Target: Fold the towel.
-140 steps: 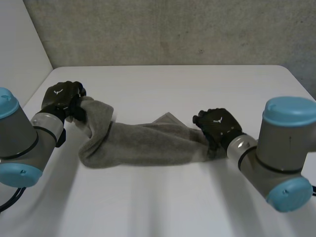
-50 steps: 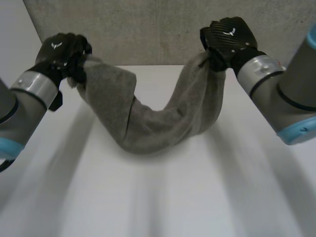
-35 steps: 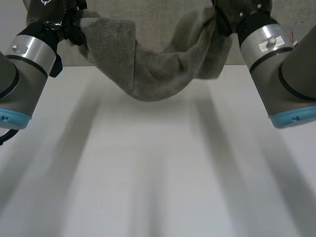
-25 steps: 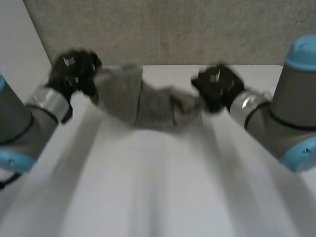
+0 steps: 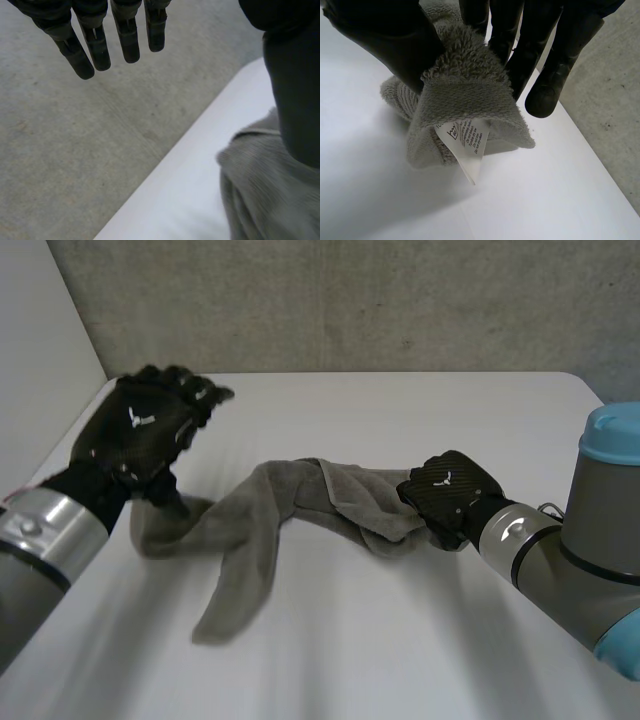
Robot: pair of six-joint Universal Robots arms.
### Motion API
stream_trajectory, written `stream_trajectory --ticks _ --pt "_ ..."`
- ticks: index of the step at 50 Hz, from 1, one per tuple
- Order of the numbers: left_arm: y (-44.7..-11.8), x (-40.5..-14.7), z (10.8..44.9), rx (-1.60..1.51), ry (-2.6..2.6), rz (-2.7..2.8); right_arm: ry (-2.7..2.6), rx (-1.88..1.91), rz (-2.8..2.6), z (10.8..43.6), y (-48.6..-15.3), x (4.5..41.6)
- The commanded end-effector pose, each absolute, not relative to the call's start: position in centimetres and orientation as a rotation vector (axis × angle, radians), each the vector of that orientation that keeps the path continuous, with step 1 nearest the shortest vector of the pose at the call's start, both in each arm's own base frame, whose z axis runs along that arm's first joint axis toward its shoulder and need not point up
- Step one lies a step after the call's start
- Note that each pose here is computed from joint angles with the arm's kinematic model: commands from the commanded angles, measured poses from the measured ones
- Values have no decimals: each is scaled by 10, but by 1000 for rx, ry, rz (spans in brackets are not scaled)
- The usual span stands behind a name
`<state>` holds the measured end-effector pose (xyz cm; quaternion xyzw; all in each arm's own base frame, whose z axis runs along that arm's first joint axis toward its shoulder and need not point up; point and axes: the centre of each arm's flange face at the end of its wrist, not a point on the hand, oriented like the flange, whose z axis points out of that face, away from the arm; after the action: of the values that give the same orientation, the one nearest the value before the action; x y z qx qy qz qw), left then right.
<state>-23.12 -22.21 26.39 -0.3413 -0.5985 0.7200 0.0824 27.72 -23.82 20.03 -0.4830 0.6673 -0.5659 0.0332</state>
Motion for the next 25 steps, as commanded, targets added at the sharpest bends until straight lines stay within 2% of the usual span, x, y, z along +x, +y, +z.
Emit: stream_trajectory --ticks 1,8,12,25 --pt "-260 -242 251 -880 -1923 2106 2055 -1465 -1765 194 -239 276" --pt "-270 -260 217 -873 -2066 2017 2081 -1366 -1744 193 -242 276" --pt "-275 -261 199 -860 -2151 1985 2091 -1329 -1743 192 -244 275" --pt "-275 -256 182 -872 -2229 1906 2142 -1304 -1731 185 -256 267"
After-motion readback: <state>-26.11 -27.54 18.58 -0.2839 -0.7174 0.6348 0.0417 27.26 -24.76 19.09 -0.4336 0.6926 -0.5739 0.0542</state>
